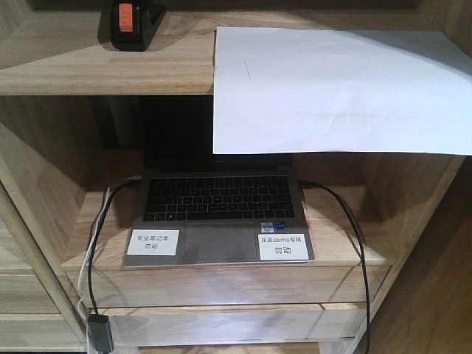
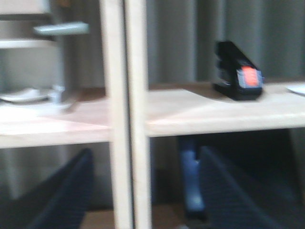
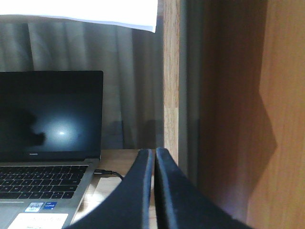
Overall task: Grab stapler and paper to desk for stapling
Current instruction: 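Reach the left gripper toward the black stapler on the upper shelf, then close the left gripper around the black stapler body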
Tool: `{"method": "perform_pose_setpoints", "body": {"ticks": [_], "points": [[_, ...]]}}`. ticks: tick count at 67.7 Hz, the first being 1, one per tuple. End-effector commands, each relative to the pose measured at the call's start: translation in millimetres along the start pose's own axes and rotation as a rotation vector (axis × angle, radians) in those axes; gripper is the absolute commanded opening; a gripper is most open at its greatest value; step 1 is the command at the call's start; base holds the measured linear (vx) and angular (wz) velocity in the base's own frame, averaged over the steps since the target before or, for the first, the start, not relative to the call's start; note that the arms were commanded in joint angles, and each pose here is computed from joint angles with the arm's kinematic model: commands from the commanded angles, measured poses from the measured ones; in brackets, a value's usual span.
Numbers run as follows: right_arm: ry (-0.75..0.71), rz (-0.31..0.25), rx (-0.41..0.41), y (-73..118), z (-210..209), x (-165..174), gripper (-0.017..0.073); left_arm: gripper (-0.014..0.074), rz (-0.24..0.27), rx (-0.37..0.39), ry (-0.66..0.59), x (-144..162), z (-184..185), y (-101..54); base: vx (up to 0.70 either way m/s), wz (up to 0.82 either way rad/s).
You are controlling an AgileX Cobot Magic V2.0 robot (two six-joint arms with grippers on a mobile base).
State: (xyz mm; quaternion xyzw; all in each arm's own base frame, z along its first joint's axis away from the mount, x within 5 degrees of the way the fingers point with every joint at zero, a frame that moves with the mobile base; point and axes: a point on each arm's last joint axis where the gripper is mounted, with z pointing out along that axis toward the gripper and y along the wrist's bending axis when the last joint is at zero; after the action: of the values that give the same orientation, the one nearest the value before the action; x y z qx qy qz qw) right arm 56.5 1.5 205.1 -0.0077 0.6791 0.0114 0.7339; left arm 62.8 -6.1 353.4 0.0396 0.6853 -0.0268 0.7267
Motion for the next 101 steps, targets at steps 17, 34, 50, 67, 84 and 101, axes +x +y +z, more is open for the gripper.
{"method": "perform_pose_setpoints", "body": {"ticks": [17,34,50,67,84,101], "points": [[-0.085,-0.003,-0.001,0.3,-1,-6,-0.0009,0.0498,-0.031,0.031,-0.058,-13,8,-2.0,0.00,0.00],[-0.085,-0.003,-0.001,0.3,-1,-6,-0.0009,0.0498,-0.064,0.107,-0.038,-34,22,-8.2,0.00,0.00],[-0.085,-0.003,-0.001,0.3,-1,-6,-0.0009,0.0498,-0.069,0.179,0.058,-73,68,-20.7,0.00,0.00],[-0.085,-0.003,-0.001,0.3,-1,-6,-0.0009,0.0498,-0.061,0.259,0.111,-106,122,-43.4,0.00,0.00],[-0.085,-0.003,-0.001,0.3,-1,-6,-0.0009,0.0498,-0.015,0.315,0.201,-130,186,-71.5,0.00,0.00],[-0.085,-0.003,-0.001,0.3,-1,-6,-0.0009,0.0498,-0.006,0.323,0.259,-148,241,-89.5,0.00,0.00]]}}
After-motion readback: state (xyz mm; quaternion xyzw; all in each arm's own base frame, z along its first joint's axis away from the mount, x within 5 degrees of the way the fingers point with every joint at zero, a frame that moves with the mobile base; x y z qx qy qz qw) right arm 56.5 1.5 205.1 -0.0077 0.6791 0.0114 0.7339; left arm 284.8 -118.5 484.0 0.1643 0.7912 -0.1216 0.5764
